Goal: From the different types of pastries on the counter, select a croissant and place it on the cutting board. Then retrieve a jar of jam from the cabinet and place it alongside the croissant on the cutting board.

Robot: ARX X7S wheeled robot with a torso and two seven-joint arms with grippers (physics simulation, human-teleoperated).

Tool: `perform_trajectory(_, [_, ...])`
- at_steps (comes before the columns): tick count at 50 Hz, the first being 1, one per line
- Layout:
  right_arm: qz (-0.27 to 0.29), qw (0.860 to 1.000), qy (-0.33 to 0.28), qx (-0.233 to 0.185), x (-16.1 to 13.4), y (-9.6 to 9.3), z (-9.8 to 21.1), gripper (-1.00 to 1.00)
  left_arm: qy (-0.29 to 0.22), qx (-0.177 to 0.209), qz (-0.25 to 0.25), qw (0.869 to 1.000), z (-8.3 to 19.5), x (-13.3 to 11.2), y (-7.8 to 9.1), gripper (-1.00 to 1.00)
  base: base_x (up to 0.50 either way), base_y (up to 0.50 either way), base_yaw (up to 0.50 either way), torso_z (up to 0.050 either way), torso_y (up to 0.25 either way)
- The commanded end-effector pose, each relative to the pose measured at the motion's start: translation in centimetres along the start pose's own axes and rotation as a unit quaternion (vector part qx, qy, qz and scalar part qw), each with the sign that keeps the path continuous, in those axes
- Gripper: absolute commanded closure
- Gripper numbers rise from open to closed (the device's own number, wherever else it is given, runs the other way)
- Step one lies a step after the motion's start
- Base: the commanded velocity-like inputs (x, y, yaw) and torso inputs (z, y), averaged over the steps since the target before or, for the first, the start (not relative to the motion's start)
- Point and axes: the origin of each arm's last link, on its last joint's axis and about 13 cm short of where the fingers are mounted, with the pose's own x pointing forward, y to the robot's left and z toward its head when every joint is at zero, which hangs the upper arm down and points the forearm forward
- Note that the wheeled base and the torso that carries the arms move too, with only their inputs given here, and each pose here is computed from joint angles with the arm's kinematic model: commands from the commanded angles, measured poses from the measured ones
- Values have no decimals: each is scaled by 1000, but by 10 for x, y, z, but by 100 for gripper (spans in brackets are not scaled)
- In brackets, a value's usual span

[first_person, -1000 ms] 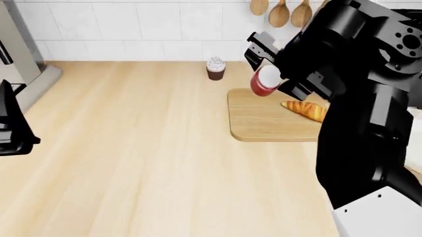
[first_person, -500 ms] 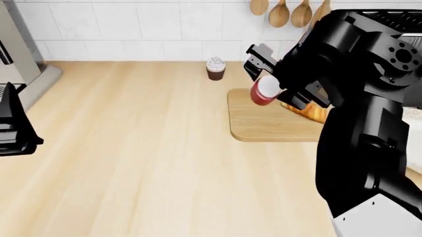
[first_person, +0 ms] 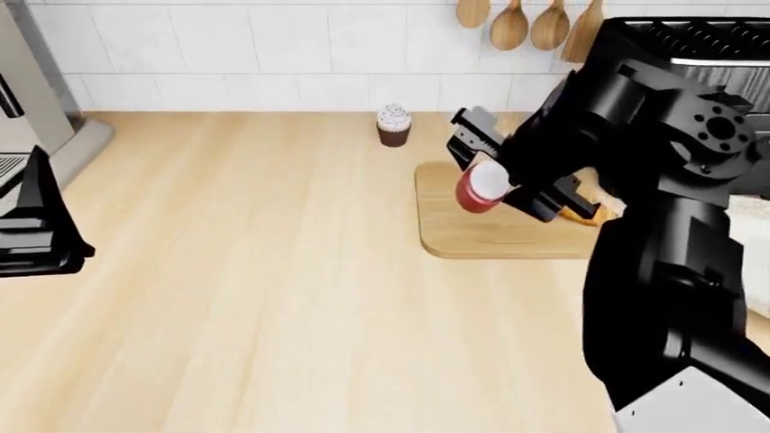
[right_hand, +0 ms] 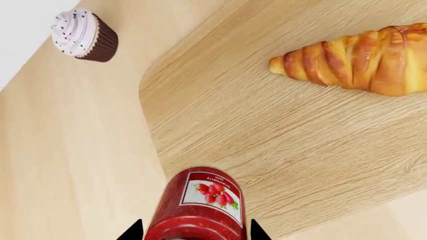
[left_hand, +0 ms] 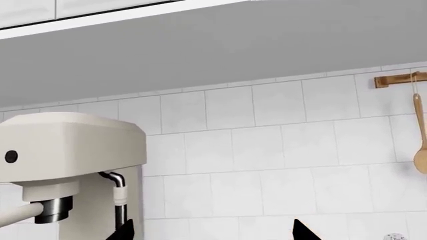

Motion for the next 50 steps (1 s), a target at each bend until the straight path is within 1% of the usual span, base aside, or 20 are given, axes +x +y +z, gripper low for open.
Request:
perform_trajectory(1, [10,1000,8,6,14,-5,5,100,9,9,-1,1000,-5,5,-3,-100,0,0,0,0,0])
perform_trajectory(5, [7,1000,9,11,20,-8,8,100,14,13,-4,1000,-9,7,-6,-100,0,0,0,0,0])
perform_trajectory(17, [6,1000,7,15,29,-10,14,100,20,23,-1,1000,-12,11,-8,-100,0,0,0,0,1])
perform_trajectory(22, [8,1000,10,23,34,-15,14,100,22,28,-1,999,-12,17,-11,-100,0,0,0,0,0])
perform_trajectory(29, [15,1000,8,20,34,-16,15,100,24,37,1,999,-13,25,-13,-100,0,0,0,0,0])
perform_trajectory(30, [19,1000,7,21,33,-16,15,-100,24,39,1,999,-13,26,-14,-100,0,0,0,0,0])
perform_trajectory(43, [32,999,-10,21,34,-24,21,-100,38,65,4,997,-24,37,-18,-100,0,0,0,0,0])
perform_trajectory(50, [48,998,-27,5,27,-19,24,-100,43,70,3,997,-26,40,-19,-100,0,0,0,0,0])
